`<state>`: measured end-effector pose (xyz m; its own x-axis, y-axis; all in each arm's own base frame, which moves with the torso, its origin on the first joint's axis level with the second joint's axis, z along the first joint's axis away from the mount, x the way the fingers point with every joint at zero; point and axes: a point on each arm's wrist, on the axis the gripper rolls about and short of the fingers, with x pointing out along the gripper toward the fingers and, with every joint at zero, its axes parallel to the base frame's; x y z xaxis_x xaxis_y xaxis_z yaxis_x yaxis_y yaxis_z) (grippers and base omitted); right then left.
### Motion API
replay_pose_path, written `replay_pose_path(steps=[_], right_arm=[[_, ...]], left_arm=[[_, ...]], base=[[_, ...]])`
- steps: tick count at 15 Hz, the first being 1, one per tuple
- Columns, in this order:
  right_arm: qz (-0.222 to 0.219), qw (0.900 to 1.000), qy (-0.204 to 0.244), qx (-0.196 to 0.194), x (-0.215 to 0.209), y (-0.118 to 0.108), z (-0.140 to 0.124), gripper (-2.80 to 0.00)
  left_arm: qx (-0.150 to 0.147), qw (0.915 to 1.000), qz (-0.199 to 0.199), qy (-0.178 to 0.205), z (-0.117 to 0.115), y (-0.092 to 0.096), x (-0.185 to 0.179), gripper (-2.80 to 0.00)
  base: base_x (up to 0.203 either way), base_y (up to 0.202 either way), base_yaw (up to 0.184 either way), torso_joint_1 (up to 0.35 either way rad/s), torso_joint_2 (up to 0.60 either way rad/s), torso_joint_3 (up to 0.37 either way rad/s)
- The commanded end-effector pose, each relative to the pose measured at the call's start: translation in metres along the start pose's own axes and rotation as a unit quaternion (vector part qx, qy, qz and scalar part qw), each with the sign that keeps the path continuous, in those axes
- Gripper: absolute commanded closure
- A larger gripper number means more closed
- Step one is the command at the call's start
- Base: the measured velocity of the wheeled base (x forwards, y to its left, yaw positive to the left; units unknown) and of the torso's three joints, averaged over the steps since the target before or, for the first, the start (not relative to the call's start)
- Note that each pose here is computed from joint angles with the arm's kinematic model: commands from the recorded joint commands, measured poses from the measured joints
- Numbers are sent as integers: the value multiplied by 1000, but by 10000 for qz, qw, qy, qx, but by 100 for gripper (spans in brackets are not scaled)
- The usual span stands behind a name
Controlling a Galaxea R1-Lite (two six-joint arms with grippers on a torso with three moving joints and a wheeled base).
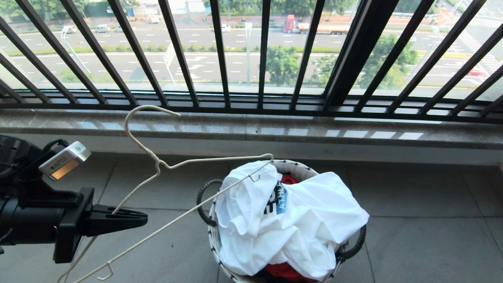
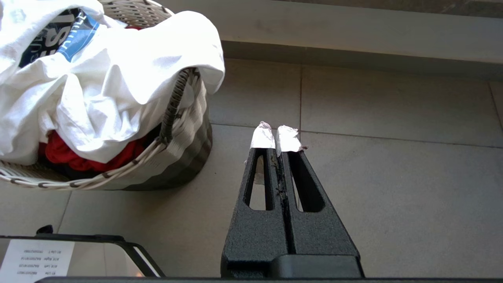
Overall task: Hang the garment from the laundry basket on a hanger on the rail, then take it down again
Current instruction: Pick up clothes from the basket
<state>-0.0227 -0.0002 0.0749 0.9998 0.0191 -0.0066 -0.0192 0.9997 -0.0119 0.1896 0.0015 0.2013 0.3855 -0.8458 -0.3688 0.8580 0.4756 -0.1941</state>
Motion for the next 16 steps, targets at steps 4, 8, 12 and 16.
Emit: replay_pose_path(steps=[4,8,12,16], right_arm=[[4,10000,-4,-17,0,0,0,0],[12,10000,-2,-40,0,0,0,0],[12,10000,-2,-40,0,0,0,0],[13,9999,-141,-42,-4,0,12,0]], left_arm=[[-319,9992,212,-122,6,8,-9,0],[-383,9989,220,-126,6,10,-9,0],[-337,9991,230,-151,8,9,-10,0],[-304,9990,272,-173,9,7,-12,0]], base=[[0,0,0,0,0,0],[0,0,0,0,0,0],[0,0,0,0,0,0],[0,0,0,0,0,0]])
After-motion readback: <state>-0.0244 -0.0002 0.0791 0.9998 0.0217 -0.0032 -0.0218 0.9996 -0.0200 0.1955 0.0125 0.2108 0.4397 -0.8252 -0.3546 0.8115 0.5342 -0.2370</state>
